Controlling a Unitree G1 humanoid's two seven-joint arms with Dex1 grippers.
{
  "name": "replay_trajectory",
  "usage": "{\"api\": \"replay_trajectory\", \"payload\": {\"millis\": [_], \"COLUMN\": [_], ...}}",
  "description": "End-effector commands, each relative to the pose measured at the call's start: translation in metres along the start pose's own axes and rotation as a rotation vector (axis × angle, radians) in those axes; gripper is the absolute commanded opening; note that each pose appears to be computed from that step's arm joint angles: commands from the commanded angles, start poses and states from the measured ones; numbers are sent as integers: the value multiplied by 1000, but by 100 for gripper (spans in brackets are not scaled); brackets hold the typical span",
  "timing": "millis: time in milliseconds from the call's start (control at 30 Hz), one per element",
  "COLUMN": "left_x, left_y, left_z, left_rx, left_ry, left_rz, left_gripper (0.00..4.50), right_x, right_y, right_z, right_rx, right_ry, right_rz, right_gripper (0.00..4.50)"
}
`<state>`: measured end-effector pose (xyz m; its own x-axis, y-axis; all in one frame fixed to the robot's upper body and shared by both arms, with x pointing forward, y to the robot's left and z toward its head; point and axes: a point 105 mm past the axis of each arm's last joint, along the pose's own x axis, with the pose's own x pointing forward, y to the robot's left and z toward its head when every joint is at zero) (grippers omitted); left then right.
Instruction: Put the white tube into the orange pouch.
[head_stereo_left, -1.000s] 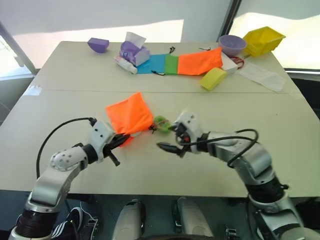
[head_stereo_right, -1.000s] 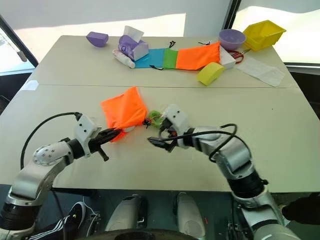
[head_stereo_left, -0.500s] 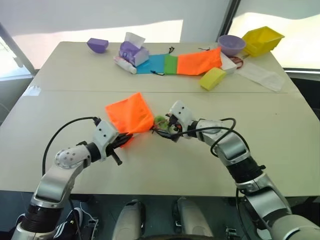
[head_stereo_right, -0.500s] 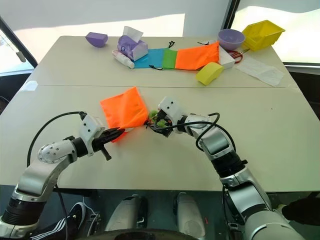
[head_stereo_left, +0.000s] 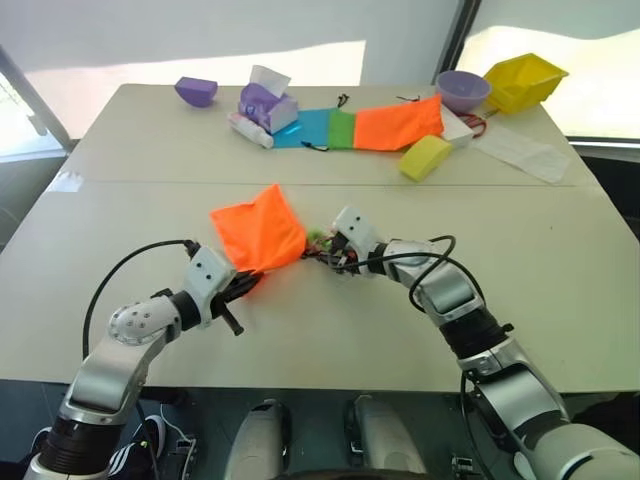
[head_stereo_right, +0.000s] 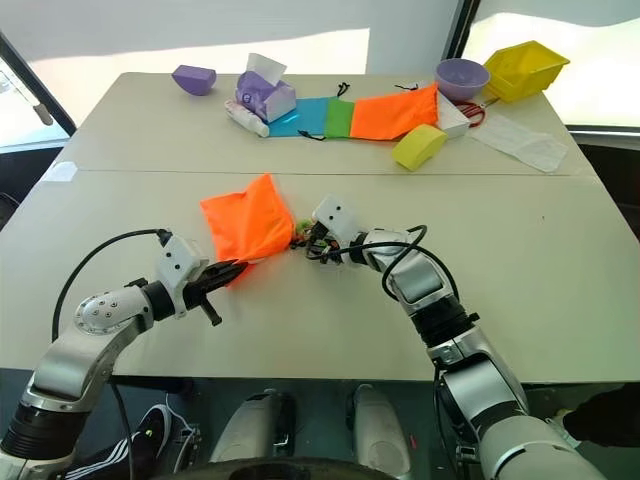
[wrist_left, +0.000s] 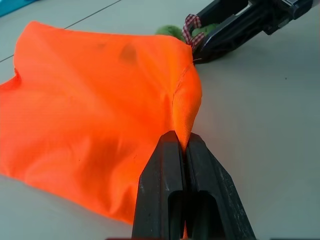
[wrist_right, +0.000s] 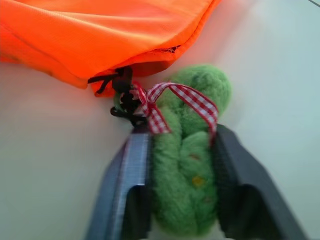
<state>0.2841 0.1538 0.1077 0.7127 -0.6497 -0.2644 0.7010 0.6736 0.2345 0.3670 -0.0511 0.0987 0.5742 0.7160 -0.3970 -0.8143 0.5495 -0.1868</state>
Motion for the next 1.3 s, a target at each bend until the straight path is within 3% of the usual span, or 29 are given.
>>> {"api": "replay_trajectory", "payload": {"millis": [33,400,667,767,867,933,1100,1300], "left_x": [-2,-1,7,4,8,4,4,41], "left_y": [2,5,-2,-12,1,1,4,-12], "left_z": [12,10,13,20,29,41,55,77], "left_rx": [34,85,7,-27,7,-62,-157,-281], "left_ry": [-39,-24,-50,-80,-95,-140,-150,-145], "left_rz": [10,-22,-160,-278,-208,-262,-375,-590], "left_gripper": [0,0,0,83,237,320,320,320], "right_x": [-20,-92,-85,-83,-83,-83,-78,-69], "right_y": [-4,24,13,13,12,11,11,9], "right_z": [10,2,-6,-9,-11,-12,-18,-19], "right_rx": [-2,107,113,114,111,113,117,120], "right_ry": [-63,-74,-58,-50,-49,-50,-50,-65], "right_rz": [5,76,-40,-52,-61,-69,-81,-107], "right_gripper": [3,3,3,0,0,0,0,0]}}
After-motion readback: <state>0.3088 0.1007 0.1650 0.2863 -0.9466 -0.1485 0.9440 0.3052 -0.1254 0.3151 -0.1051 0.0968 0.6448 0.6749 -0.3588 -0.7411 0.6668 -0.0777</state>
